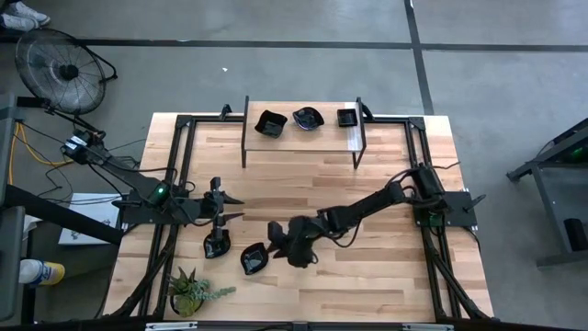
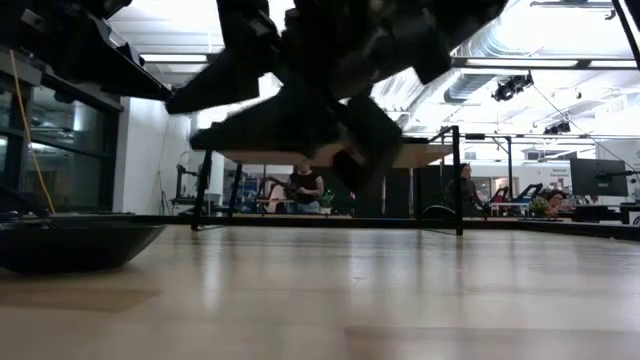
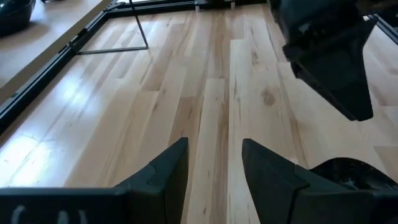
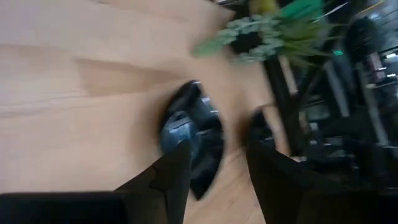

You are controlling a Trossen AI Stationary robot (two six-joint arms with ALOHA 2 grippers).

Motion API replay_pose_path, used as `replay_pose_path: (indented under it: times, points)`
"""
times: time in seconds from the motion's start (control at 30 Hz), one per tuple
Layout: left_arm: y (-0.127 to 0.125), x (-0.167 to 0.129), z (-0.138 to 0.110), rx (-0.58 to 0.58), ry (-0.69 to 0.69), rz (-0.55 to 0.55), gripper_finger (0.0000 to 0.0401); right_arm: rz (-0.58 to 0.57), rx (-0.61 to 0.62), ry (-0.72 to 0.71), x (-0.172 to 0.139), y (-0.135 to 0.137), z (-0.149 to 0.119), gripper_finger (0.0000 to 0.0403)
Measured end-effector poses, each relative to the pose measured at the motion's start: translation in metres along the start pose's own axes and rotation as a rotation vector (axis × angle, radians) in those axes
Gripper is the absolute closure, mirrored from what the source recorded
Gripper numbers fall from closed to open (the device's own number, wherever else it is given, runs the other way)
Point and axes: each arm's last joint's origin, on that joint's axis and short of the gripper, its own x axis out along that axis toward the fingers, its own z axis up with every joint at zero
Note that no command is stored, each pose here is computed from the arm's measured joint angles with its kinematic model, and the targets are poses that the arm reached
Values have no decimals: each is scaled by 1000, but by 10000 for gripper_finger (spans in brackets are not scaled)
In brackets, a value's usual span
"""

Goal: Pick & Place Mini shaped plates
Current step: Stack the black leaf shaped plate on top of the black leaf shaped plate on the shelf

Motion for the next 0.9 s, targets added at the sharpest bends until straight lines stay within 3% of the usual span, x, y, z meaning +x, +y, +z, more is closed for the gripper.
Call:
replay_pose_path:
  times: [0.2,0.5,0.9]
  points:
    - [0,0,0,0,-2,7,254,9,15,29,8,7,-13,253]
    - [1,0,0,0,-4,18,254,61,41,-11,26,15,-7,255]
    - [1,0,0,3,1,18,254,129,105,-2,32,8,-15,257]
